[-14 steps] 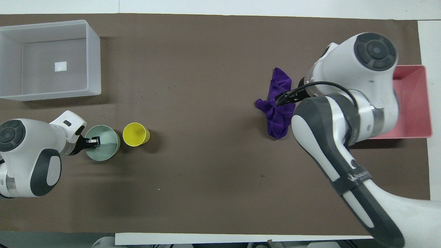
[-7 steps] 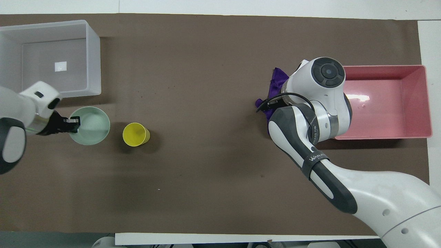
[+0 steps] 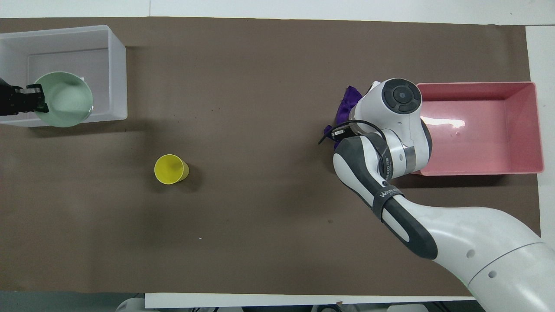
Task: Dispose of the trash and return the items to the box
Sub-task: 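Lift the bowl into the clear box while the right gripper grasps the cloth, then release the bowl in the clear box while the right gripper lifts the cloth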
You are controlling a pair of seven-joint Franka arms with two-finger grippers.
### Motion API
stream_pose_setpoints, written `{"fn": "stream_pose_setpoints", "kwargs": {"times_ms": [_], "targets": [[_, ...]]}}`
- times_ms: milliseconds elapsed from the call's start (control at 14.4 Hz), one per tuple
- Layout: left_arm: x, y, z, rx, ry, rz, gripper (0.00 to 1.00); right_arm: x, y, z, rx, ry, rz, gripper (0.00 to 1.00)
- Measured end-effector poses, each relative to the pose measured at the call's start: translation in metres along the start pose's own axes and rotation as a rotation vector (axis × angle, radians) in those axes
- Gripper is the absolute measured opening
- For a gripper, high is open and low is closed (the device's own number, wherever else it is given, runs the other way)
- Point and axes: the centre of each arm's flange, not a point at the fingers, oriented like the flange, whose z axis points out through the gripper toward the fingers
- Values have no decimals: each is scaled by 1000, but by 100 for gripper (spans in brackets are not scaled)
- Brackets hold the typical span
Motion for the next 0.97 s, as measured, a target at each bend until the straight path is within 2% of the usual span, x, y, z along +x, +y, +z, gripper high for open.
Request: {"fn": "stream_pose_setpoints", "kwargs": {"times_ms": [70,139,348,557,696,835,974], "targets": [[22,-9,16,-6,-8,-27,4,0,0,-1,0,2,0,13],[42,-18,34,-15,-18,-51,4,2,0,-4,0,5,0,10],[74,-26,105,-45,-91,-90,4,2,7,-35,0,7,14,10],[77,-25,160,-38,-159,-96,4,-8,23,-91,-1,7,39,10],[75,-26,176,-39,-154,-92,4,-19,35,-134,0,-3,61,10],[73,-26,179,-41,-142,-81,19,-29,58,-171,0,0,101,10],[75,-25,165,-46,-125,-75,42,-39,91,-194,-1,12,141,10]]}}
